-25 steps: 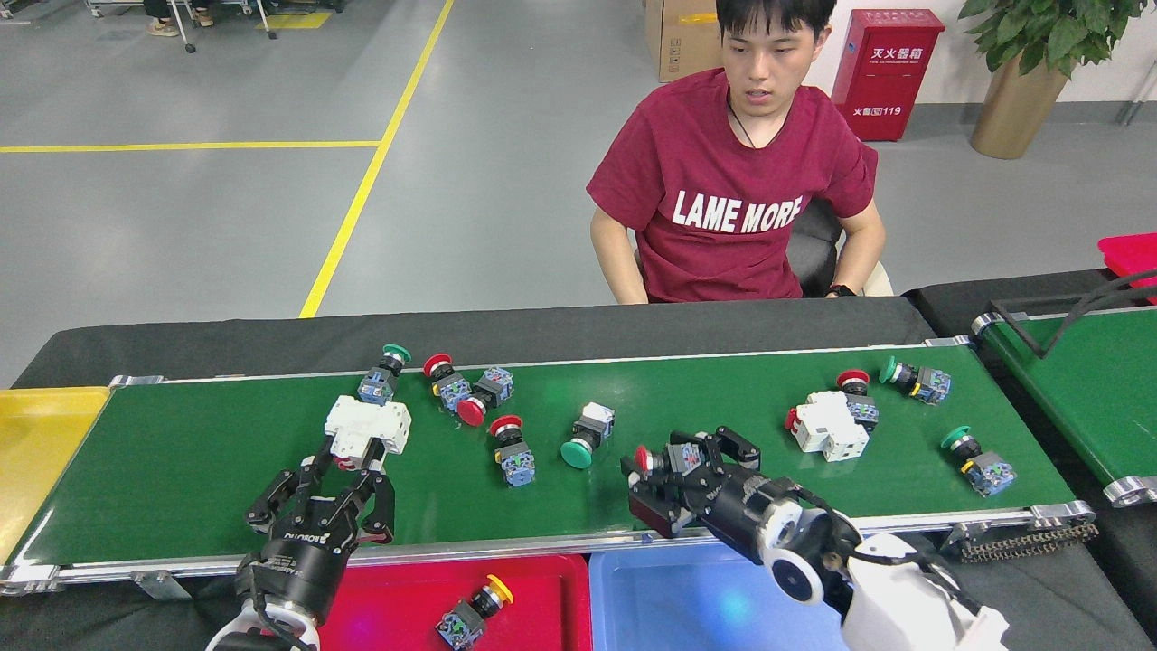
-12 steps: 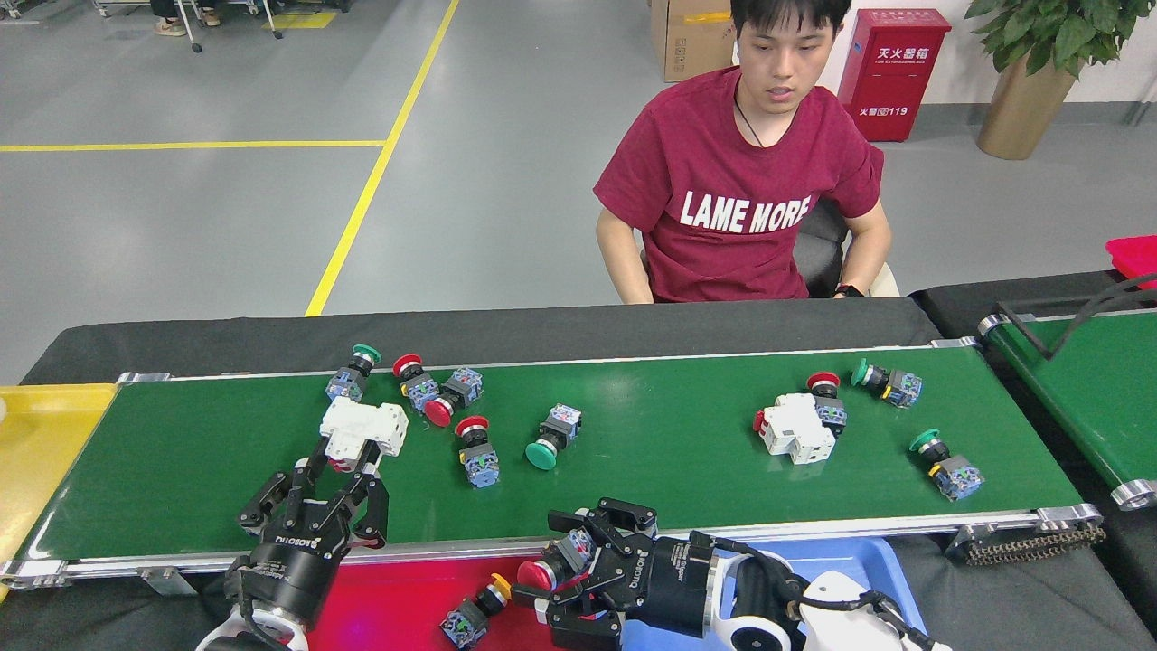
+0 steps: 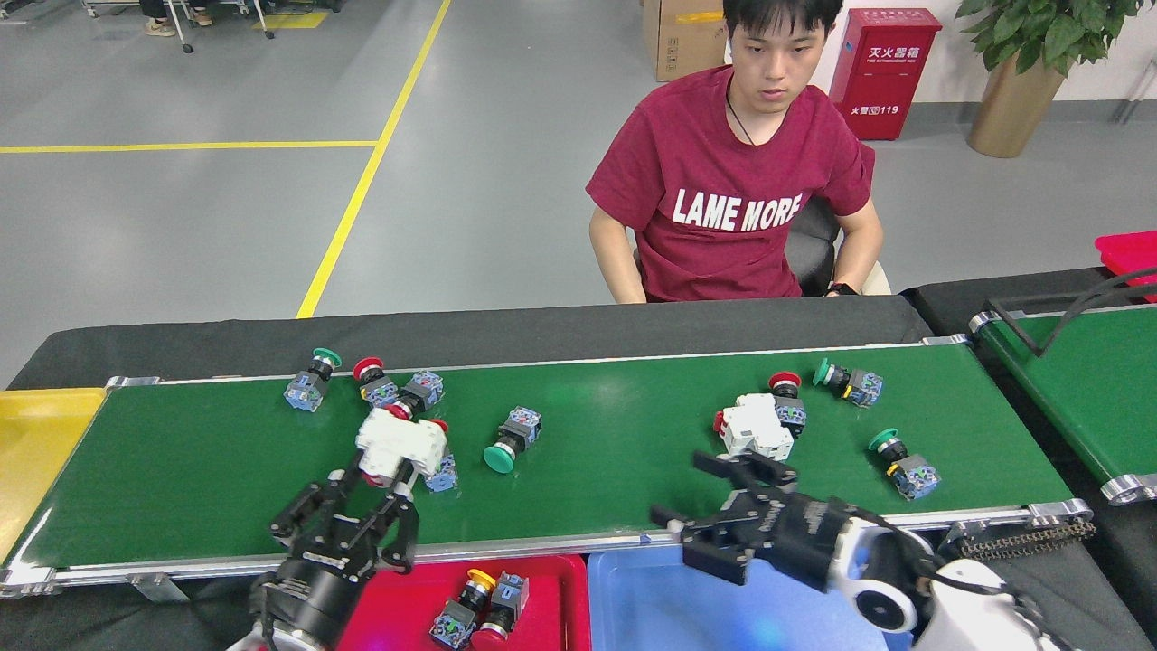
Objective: Pick switch part from conveyor to tray
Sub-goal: 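Grasp the white relay block with the right gripper and lift it, then lower the white relay into the blue tray and open the right gripper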
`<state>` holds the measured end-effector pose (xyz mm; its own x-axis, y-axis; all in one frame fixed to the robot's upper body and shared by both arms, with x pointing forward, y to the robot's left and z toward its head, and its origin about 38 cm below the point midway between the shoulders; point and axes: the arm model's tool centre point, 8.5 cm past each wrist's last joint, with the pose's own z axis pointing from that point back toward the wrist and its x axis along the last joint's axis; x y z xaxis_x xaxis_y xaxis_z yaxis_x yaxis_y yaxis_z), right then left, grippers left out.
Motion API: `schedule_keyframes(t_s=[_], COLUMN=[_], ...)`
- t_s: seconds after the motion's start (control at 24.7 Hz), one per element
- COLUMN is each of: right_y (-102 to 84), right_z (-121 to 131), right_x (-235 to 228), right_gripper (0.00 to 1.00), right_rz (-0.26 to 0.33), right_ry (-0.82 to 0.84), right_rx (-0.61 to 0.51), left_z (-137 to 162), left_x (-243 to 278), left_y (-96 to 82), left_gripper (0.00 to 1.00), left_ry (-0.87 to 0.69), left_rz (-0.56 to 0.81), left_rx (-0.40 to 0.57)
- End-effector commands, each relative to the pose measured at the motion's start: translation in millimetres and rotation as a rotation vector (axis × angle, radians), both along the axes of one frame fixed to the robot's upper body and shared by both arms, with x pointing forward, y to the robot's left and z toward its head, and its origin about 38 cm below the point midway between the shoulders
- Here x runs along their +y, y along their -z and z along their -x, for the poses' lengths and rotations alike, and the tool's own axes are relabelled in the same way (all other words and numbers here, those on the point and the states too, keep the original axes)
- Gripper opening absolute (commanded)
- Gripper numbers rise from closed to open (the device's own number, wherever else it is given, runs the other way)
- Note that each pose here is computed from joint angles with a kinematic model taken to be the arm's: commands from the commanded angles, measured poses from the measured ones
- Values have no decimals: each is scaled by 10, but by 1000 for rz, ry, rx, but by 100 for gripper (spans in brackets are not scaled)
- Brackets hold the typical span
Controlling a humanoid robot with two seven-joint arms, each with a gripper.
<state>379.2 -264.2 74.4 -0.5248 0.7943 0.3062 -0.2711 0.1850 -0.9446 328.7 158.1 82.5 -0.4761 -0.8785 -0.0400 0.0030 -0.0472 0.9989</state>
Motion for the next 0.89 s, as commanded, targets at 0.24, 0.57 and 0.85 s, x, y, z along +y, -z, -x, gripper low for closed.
schedule_keyframes(t_s=[0.24, 0.57, 0.85], right_y=[-111, 52, 85], right_z=[223, 273, 295], right_x=[-1302, -1208, -1139], right_gripper=[92, 96, 96], right_rz=[64, 131, 126], right_ry=[647, 701, 673], right_rx=[-221, -209, -198], left_z=[673, 743, 448], left_x=[-1386, -1502, -475], left_y=[6, 73, 234], left_gripper=[3, 100, 100], left_ry=[375, 321, -77], left_rz=[3, -28, -24], left_rx=[4, 23, 27])
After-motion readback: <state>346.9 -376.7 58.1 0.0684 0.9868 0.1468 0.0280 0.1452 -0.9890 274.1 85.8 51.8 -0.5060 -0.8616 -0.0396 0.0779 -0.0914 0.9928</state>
